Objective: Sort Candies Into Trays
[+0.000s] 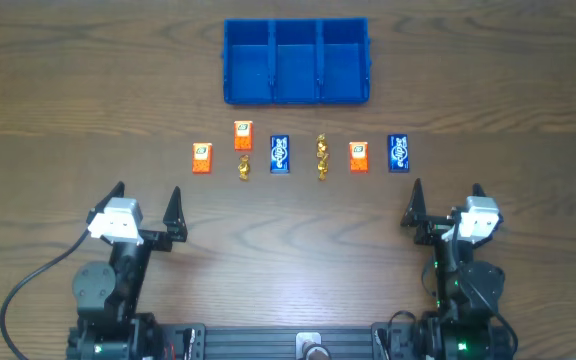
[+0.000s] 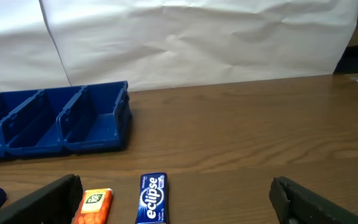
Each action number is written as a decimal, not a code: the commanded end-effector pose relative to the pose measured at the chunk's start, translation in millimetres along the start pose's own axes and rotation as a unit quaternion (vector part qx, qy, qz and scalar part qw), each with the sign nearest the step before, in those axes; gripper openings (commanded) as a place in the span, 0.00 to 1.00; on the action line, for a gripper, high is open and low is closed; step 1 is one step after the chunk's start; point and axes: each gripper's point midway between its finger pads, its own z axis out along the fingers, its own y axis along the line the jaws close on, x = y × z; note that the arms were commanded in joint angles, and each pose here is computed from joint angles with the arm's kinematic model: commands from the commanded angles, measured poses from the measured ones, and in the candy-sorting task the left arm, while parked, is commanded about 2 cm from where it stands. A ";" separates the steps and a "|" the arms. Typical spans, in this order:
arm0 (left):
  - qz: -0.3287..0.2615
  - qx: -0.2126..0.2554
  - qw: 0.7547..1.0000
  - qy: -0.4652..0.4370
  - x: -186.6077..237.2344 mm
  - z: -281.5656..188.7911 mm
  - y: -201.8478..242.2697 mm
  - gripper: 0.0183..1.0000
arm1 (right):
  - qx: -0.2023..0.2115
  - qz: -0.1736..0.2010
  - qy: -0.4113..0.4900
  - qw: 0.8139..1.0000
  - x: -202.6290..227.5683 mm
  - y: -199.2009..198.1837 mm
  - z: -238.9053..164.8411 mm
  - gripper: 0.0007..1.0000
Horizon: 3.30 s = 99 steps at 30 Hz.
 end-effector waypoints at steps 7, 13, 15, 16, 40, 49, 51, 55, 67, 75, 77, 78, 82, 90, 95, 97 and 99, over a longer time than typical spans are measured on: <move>-0.002 0.004 1.000 0.023 16.2 1.1 0.1 1.00 | -0.005 -0.005 0.001 1.000 2.5 1.9 0.3 1.00; -0.002 0.004 1.000 0.023 16.3 1.1 0.1 1.00 | -0.005 -0.005 0.001 1.000 2.5 1.9 0.3 1.00; -0.002 0.004 1.000 0.023 16.3 1.1 0.1 1.00 | -0.005 -0.005 0.001 1.000 2.5 1.9 0.3 1.00; -0.002 0.004 1.000 0.023 16.3 1.1 0.1 1.00 | -0.005 -0.005 0.001 1.000 2.5 1.9 0.3 1.00; -0.002 0.003 1.000 0.024 16.5 1.1 0.2 1.00 | -0.005 -0.005 0.001 1.000 2.5 1.9 0.3 1.00; -0.017 0.023 0.999 -0.017 -13.9 -2.6 -8.6 1.00 | -0.005 -0.005 0.001 1.000 2.5 1.9 0.3 1.00; -0.016 0.022 0.999 -0.025 -37.0 -11.3 -11.3 1.00 | -0.005 -0.005 0.001 1.000 2.5 1.9 0.3 1.00; -0.016 0.016 0.999 -0.027 -86.0 -23.5 -16.1 1.00 | -0.005 -0.005 0.001 1.000 2.5 1.9 0.3 1.00; -0.058 0.011 0.974 0.217 -120.2 54.8 -17.6 1.00 | -0.005 -0.005 0.001 1.000 2.5 1.9 0.3 1.00; -0.079 0.001 0.907 0.414 -15.9 119.8 -20.0 1.00 | -0.005 -0.005 0.001 1.000 2.5 1.9 0.3 1.00; -0.079 0.000 0.888 0.452 13.3 125.9 -22.4 1.00 | -0.005 -0.005 0.001 1.000 2.5 1.9 0.3 1.00; -0.078 0.002 0.881 0.467 24.9 127.5 -25.1 1.00 | -0.005 -0.005 0.001 1.000 2.5 1.9 0.3 1.00; -0.058 -0.005 0.854 0.517 66.2 129.7 -31.5 1.00 | -0.005 -0.005 0.001 1.000 2.5 1.9 0.3 1.00; -0.031 -0.016 0.835 0.549 107.8 138.7 -35.5 1.00 | -0.005 -0.005 0.001 1.000 2.5 1.9 0.3 1.00; -0.010 -0.036 0.827 0.561 119.2 136.9 -24.2 1.00 | -0.005 -0.005 0.001 1.000 2.5 1.9 0.3 1.00; -0.007 -0.043 0.825 0.564 123.5 137.7 -21.4 1.00 | -0.005 -0.005 0.001 1.000 2.5 1.9 0.3 1.00; -0.004 -0.047 0.823 0.566 129.9 140.1 -19.0 0.99 | -0.005 -0.005 0.001 1.000 2.5 1.9 0.3 1.00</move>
